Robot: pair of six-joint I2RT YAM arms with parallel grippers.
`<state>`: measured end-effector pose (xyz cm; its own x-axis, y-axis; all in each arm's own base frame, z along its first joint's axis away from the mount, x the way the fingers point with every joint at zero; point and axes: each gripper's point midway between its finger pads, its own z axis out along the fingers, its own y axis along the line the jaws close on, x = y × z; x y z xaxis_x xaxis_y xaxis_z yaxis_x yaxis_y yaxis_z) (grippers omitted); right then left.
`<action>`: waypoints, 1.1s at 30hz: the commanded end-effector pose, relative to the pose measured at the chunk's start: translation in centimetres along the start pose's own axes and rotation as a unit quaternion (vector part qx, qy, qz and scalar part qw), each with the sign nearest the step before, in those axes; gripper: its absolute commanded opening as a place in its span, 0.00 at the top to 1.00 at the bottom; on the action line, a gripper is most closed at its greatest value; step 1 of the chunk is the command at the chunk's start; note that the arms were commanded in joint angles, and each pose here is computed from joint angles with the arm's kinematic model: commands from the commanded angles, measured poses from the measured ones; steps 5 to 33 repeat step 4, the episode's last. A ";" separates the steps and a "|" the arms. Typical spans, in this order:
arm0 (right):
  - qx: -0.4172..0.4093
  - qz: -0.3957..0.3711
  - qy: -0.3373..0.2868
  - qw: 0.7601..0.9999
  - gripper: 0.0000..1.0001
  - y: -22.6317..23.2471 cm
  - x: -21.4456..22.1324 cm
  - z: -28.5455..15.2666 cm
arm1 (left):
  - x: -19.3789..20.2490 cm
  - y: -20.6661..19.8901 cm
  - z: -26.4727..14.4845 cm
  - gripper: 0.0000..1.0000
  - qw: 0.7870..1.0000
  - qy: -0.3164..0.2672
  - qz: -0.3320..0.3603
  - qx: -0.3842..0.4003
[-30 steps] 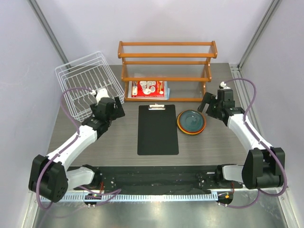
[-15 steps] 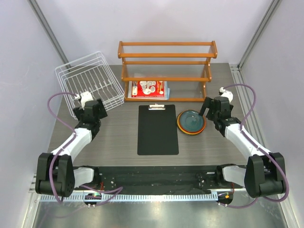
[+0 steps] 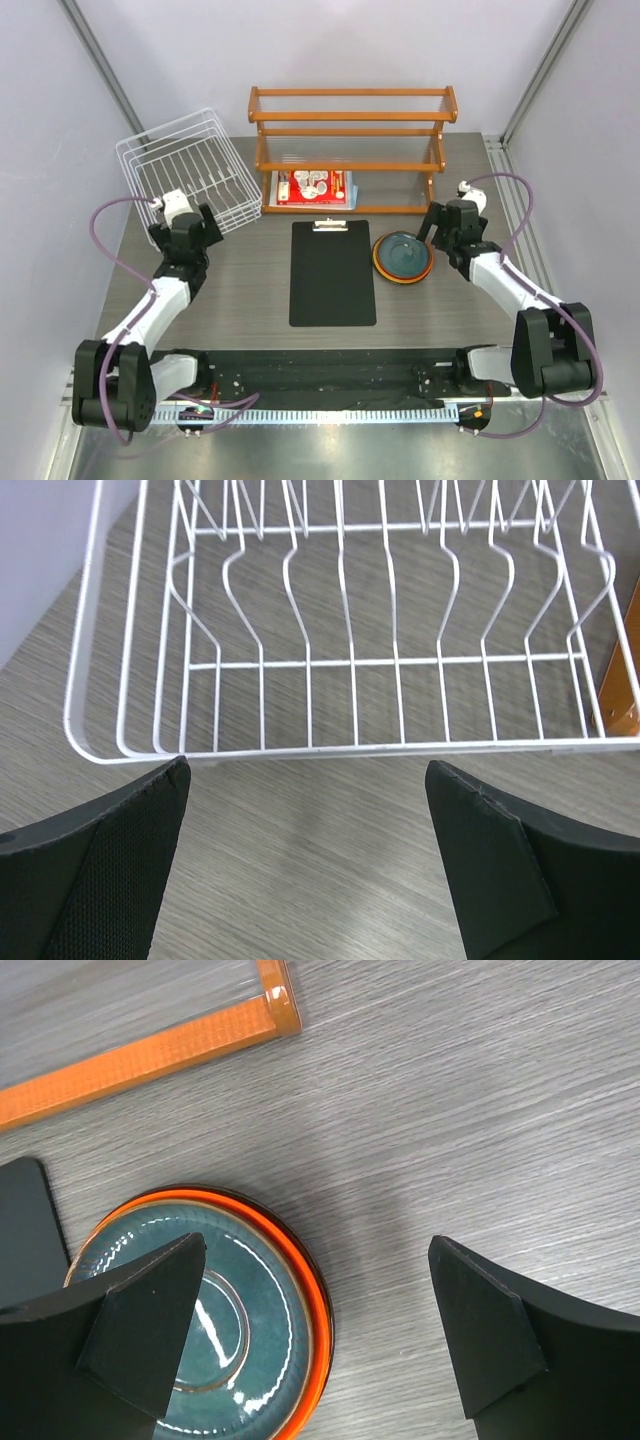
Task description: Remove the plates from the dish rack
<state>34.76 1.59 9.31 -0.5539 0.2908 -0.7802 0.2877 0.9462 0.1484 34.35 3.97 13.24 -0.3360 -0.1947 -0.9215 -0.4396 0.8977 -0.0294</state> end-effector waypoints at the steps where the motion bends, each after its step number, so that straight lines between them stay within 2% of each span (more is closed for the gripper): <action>1: 0.001 0.011 -0.033 0.999 0.00 0.9 -2.7 0.4 | -2.0 1.1 0.0 0.01 0.998 -0.042 -0.022 -0.035; 4: 0.012 0.009 -0.038 0.999 0.00 0.8 -2.9 0.5 | -2.1 1.7 0.7 0.01 0.997 -0.038 -0.018 -0.067; 33: 0.012 0.009 -0.038 0.999 0.00 0.8 -2.9 0.5 | -2.1 1.7 0.7 0.01 0.997 -0.038 -0.018 -0.067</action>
